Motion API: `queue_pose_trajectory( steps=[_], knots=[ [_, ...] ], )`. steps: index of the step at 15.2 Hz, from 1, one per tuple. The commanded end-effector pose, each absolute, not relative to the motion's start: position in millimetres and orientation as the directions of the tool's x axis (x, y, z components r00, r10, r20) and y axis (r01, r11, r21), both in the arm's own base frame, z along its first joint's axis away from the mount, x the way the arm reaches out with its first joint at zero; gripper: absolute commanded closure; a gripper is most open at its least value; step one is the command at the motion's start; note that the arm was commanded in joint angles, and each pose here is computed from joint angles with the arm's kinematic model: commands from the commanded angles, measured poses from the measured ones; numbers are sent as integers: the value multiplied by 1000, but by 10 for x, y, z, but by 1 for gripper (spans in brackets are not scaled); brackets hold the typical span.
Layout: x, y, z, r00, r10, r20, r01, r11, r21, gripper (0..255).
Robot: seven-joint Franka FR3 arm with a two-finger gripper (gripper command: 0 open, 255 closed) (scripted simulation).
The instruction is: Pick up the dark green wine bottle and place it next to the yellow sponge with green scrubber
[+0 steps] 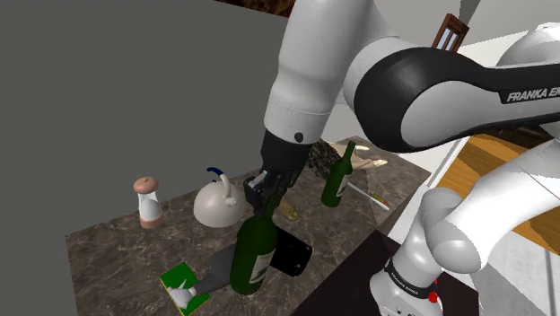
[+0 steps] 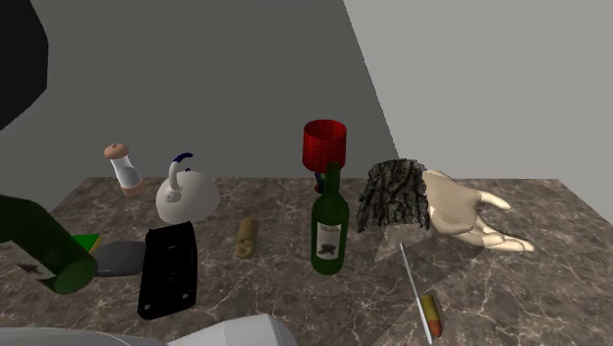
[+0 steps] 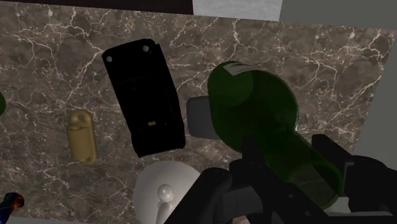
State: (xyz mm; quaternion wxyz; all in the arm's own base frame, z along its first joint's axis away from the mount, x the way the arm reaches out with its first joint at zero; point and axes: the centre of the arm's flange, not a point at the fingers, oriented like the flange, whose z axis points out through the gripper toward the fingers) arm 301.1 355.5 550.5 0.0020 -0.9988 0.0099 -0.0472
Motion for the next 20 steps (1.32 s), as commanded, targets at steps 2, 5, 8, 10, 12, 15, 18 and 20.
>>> queue_pose_trajectory(
  steps=[2,5,8,10,12,15,18,20],
  knots=[
    [2891,3928,5519,995,-22,95,-21,-1000,-6,255],
    [2891,3928,5360,995,-22,95,-21,-1000,-6,255],
    [2891,3928,5202,995,-22,95,-21,-1000,-6,255],
    [2891,3928,5096,995,-22,95,-21,-1000,-6,255],
    [2891,3928,4991,995,-22,95,-21,-1000,-6,255],
    [2891,3928,4832,995,-22,95,-21,-1000,-6,255],
    [2891,3928,4689,995,-22,95,-21,-1000,-6,255],
    [2891,3928,4689,995,-22,95,-21,-1000,-6,255]
  ],
)
